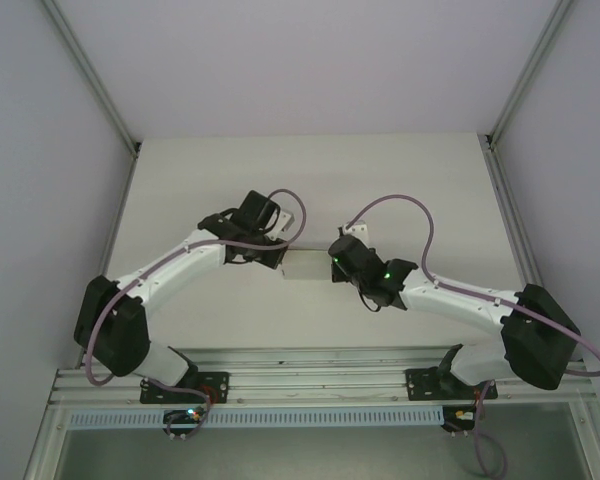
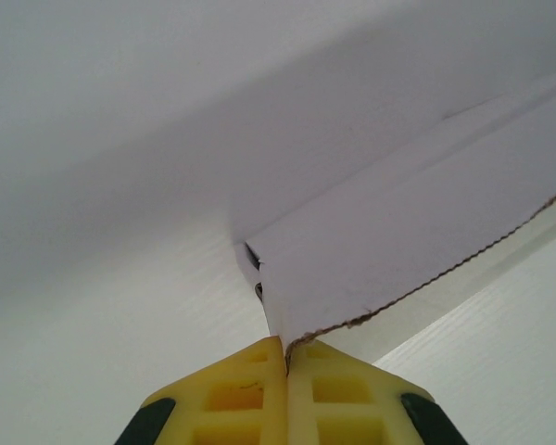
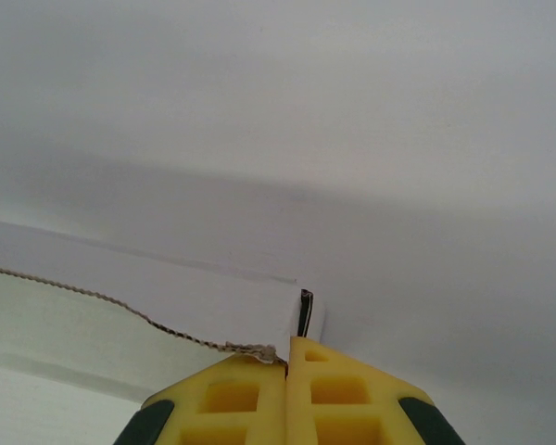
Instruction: Assemble paper box
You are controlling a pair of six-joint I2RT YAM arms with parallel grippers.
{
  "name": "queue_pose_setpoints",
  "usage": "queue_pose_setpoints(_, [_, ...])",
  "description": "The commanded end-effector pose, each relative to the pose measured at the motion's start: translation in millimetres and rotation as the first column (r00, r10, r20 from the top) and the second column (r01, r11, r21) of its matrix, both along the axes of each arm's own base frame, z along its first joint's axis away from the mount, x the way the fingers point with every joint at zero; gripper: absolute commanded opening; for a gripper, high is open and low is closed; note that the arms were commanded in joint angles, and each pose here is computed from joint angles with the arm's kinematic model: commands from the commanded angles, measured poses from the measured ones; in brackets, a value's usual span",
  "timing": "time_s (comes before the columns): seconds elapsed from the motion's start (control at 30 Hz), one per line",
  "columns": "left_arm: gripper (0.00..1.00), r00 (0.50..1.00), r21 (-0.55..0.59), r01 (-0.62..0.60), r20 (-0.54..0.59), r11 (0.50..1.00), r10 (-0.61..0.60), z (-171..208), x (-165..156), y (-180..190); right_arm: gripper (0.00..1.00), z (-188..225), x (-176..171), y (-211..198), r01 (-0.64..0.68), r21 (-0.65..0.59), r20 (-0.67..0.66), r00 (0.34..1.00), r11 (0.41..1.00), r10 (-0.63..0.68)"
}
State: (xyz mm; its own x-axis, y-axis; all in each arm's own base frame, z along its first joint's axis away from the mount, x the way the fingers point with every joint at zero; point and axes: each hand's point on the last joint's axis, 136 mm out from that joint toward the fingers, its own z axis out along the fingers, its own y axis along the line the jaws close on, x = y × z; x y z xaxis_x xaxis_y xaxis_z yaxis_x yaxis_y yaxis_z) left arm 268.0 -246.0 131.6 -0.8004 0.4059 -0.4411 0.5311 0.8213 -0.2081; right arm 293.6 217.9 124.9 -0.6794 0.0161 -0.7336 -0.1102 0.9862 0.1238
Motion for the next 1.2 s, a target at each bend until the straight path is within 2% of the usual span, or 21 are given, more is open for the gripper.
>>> queue_pose_setpoints(0.0, [0.0, 0.985, -0.063, -0.082, -0.156, 0.995, 0.071, 7.9, -16.0, -0.8, 0.0, -25.7, -18.4, -8.1, -0.005, -0.08, -0.086, 0.996, 0.997, -0.002])
queue_pose_setpoints(0.1, [0.0, 0.965, -0.135, -0.129, -0.243, 0.982, 0.094, 15.4, -18.2, -3.5, 0.0, -27.3, -20.2, -7.3, -0.002, -0.071, -0.088, 0.996, 0.997, -0.004])
queue_pose_setpoints(0.3, [0.0, 0.944, -0.157, -0.188, -0.301, 0.97, 0.134, 17.8, -12.7, -4.1, 0.0, -29.9, -20.8, -7.1, 0.007, -0.066, -0.089, 0.996, 0.998, -0.013])
queue_pose_setpoints(0.4, [0.0, 0.941, -0.067, -0.2, -0.292, 0.977, 0.173, 3.7, -12.4, 6.8, 0.0, -29.8, -21.4, -8.1, 0.014, -0.061, -0.085, 0.996, 0.998, -0.019])
queue_pose_setpoints(0.5, [0.0, 0.932, -0.037, -0.204, -0.313, 0.978, 0.182, -10.3, -15.8, 9.4, 0.0, -30.3, -21.0, -11.0, 0.03, -0.063, -0.078, 0.996, 0.998, -0.034])
queue_pose_setpoints(0.7, [0.0, 0.961, 0.071, -0.181, -0.2, 0.981, 0.192, -32.7, -20.6, 16.8, 0.0, -33.4, -20.5, -9.2, 0.013, -0.045, -0.05, 0.999, 0.999, -0.016])
queue_pose_setpoints(0.87, [0.0, 0.972, 0.077, -0.194, -0.12, 0.978, 0.202, -50.1, -30.6, 23.3, 0.0, -42.4, -27.8, -9.0, -0.027, -0.016, -0.04, 0.999, 1.0, 0.026])
queue_pose_setpoints(0.97, [0.0, 0.975, 0.029, -0.197, -0.1, 0.98, 0.199, -49.8, -32.9, 19.4, 0.0, -47.0, -34.8, -4.8, -0.067, 0.023, -0.044, 0.997, 0.997, 0.068])
queue_pose_setpoints(1.07, [0.13, 0.978, -0.022, -0.2, -0.071, 0.98, 0.198, -38.5, -28.5, 14.3, 0.03, -44.8, -38.5, -1.9, -0.097, 0.045, -0.039, 0.994, 0.994, 0.099])
queue_pose_setpoints(1.13, [0.18, 0.982, -0.042, -0.183, -0.055, 0.982, 0.181, -27.5, -28.1, 11.6, 0.14, -38.4, -38.1, -1.0, -0.104, 0.051, -0.028, 0.994, 0.993, 0.105])
queue_pose_setpoints(1.17, [0.25, 0.983, -0.05, -0.182, -0.046, 0.982, 0.18, -21.7, -26.9, 11.3, 0.2, -35.3, -37.5, -1.9, -0.102, 0.047, -0.022, 0.994, 0.994, 0.103])
